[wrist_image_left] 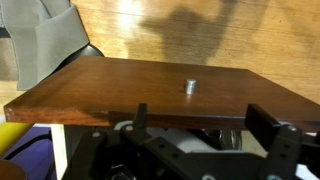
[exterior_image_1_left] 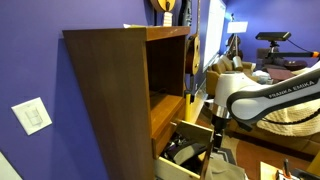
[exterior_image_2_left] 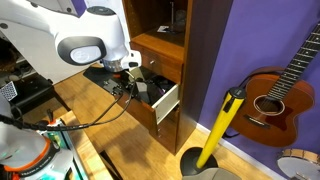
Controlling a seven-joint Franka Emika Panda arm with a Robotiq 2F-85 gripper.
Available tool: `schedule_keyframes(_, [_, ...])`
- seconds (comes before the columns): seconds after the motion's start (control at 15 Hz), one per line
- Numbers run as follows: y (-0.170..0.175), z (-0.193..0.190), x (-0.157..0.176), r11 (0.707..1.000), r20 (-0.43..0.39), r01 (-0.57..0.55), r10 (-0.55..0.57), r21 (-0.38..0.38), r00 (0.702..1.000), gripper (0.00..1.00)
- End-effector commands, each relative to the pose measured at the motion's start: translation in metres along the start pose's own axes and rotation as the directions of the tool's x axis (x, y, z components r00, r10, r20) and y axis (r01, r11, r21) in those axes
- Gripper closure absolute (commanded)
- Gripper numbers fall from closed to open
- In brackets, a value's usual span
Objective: Put the grey and black bag in the open drawer then close the drawer
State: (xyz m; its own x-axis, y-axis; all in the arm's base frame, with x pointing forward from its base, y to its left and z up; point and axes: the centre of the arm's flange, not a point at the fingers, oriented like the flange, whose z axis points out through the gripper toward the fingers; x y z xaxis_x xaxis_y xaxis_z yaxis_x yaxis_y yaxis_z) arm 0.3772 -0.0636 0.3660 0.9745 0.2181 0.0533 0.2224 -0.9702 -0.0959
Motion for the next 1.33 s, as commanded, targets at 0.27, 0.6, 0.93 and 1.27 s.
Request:
schedule_keyframes(0.27, [0.008,0.036,-0.012,0.993,-0.023,-0.095,0.094,-0.074,0.995,0.00])
schedule_keyframes(0.6, [0.014,0.046,0.002,0.985,-0.131,-0.143,0.129,-0.100,0.983,0.00])
schedule_keyframes(0.93, [0.024,0.049,0.022,0.972,-0.275,-0.187,0.143,-0.141,0.951,0.00])
schedule_keyframes(1.27, [0.027,0.055,0.038,0.961,-0.372,-0.233,0.163,-0.151,0.914,0.00])
